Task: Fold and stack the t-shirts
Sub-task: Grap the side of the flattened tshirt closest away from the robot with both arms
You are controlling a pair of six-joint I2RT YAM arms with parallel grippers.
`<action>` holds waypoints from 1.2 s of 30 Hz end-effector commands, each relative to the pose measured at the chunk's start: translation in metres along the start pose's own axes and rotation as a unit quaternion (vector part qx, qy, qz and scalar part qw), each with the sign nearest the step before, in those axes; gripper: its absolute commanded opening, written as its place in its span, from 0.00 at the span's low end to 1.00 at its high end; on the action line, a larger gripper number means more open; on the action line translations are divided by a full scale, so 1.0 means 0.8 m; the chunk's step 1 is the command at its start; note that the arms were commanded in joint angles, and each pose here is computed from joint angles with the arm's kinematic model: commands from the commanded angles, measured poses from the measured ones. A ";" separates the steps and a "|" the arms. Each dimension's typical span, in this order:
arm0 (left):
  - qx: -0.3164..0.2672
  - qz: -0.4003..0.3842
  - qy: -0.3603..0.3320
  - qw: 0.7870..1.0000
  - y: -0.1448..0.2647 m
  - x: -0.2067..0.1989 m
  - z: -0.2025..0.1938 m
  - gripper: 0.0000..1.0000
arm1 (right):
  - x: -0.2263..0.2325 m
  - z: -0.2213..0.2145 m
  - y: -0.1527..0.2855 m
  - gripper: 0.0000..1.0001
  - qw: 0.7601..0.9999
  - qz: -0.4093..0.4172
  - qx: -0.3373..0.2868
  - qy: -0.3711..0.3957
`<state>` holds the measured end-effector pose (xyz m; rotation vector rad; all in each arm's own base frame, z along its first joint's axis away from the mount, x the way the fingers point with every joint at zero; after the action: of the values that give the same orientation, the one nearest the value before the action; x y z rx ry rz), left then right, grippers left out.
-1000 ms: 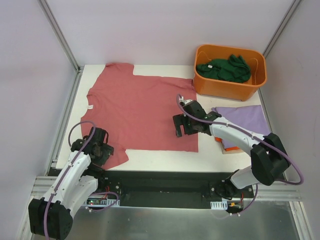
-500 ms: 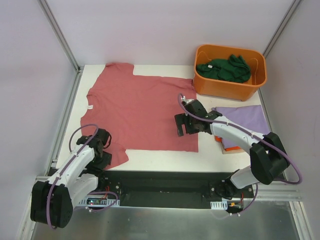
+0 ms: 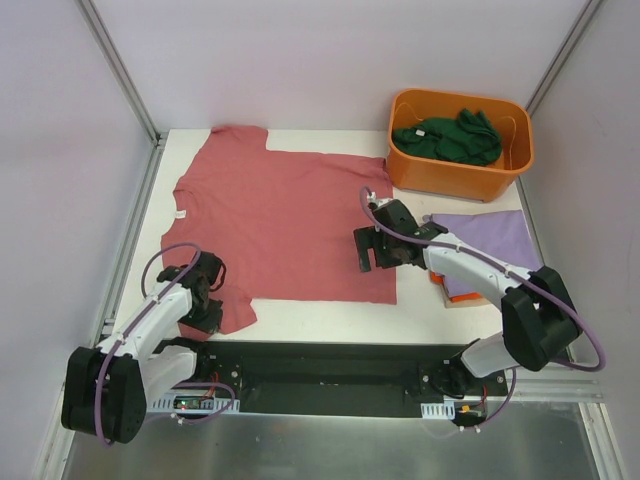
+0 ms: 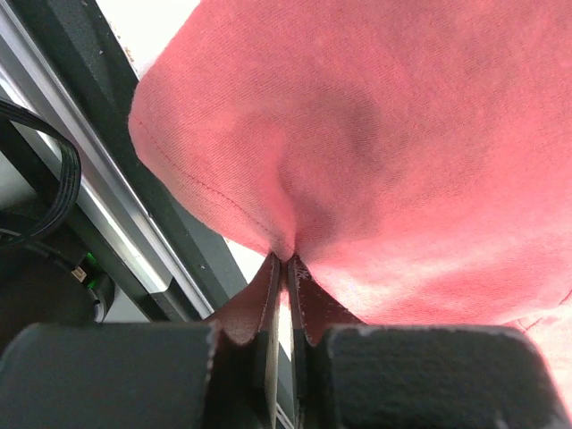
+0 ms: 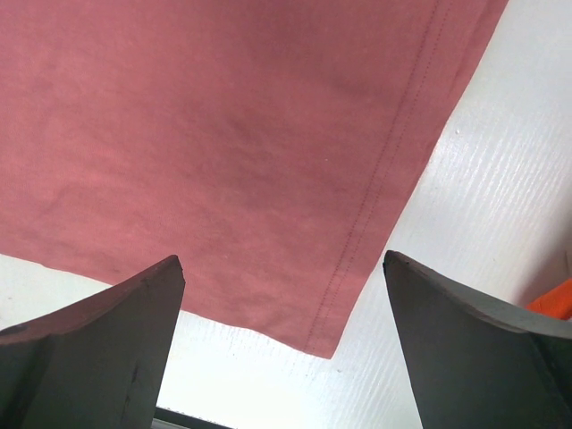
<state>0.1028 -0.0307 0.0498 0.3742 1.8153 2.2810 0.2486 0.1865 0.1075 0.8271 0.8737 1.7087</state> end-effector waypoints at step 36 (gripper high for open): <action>-0.062 -0.100 -0.062 0.991 -0.002 -0.017 0.017 0.00 | -0.027 -0.121 -0.002 0.58 0.983 -0.092 0.036 -0.157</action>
<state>0.1230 -0.0250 0.0518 0.2669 1.5971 2.1614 0.1699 0.1518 0.0583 1.0204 0.8013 1.4142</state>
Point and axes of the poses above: each gripper's point midway between its finger pads, its own y axis back along the fingers, its own x axis along the line the jaws close on, z = x × y, the point moved 4 cm from there along y, back along the fingers, and after that the axes turned 3 degrees about -y, right-handed, at the moved point
